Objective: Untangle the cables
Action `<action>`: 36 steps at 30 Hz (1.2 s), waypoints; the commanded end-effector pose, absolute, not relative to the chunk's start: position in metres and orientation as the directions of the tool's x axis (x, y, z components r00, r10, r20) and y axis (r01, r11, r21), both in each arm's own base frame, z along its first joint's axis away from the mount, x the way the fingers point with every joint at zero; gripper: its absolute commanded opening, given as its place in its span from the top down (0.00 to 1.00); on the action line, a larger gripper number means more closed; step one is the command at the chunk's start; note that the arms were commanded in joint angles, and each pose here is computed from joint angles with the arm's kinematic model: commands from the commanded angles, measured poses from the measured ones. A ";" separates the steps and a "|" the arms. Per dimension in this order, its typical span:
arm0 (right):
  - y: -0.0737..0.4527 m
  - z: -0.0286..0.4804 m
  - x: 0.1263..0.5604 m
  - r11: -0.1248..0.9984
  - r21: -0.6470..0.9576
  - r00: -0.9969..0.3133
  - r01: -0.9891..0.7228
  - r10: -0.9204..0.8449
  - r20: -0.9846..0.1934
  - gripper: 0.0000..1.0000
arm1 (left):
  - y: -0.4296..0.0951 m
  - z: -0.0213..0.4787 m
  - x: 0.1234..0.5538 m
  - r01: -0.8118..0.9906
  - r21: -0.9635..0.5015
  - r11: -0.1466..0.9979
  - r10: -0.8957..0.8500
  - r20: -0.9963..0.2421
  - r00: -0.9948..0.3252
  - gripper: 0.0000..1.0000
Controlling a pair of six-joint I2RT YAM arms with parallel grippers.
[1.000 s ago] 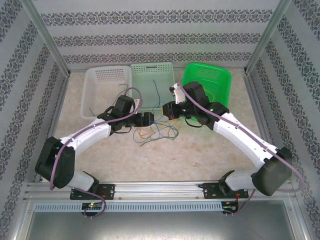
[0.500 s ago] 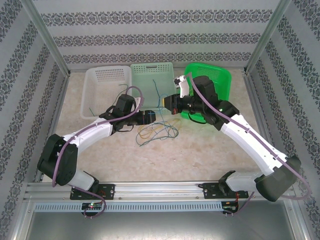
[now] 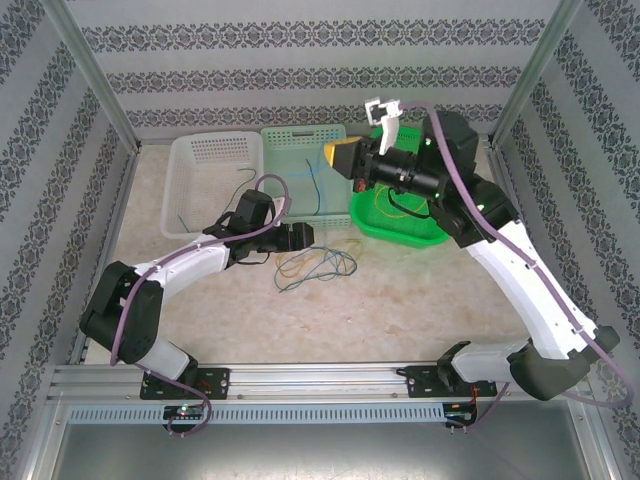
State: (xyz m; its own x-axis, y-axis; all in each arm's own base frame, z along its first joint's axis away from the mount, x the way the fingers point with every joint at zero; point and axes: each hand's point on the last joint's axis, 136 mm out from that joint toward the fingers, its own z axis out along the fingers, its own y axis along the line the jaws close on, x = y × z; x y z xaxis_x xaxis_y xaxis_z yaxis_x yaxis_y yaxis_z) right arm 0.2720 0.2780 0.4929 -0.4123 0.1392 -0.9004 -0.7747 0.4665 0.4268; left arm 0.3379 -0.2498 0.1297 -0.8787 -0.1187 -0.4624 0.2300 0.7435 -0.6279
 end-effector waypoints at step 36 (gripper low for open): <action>0.276 0.628 0.269 0.335 0.289 -0.187 -0.897 0.306 -0.934 1.00 | -0.257 0.205 0.335 0.428 -0.599 0.676 -0.193 -0.705 -0.682 0.14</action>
State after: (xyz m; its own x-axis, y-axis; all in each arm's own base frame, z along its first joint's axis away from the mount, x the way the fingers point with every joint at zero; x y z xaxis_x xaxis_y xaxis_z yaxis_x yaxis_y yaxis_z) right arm 0.2745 0.2796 0.6109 -0.2164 0.2648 -0.9397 -0.8803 0.3633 0.3051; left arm 0.3355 -0.2544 0.1893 -0.7321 -0.1846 -0.6557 0.3802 0.6879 -0.6182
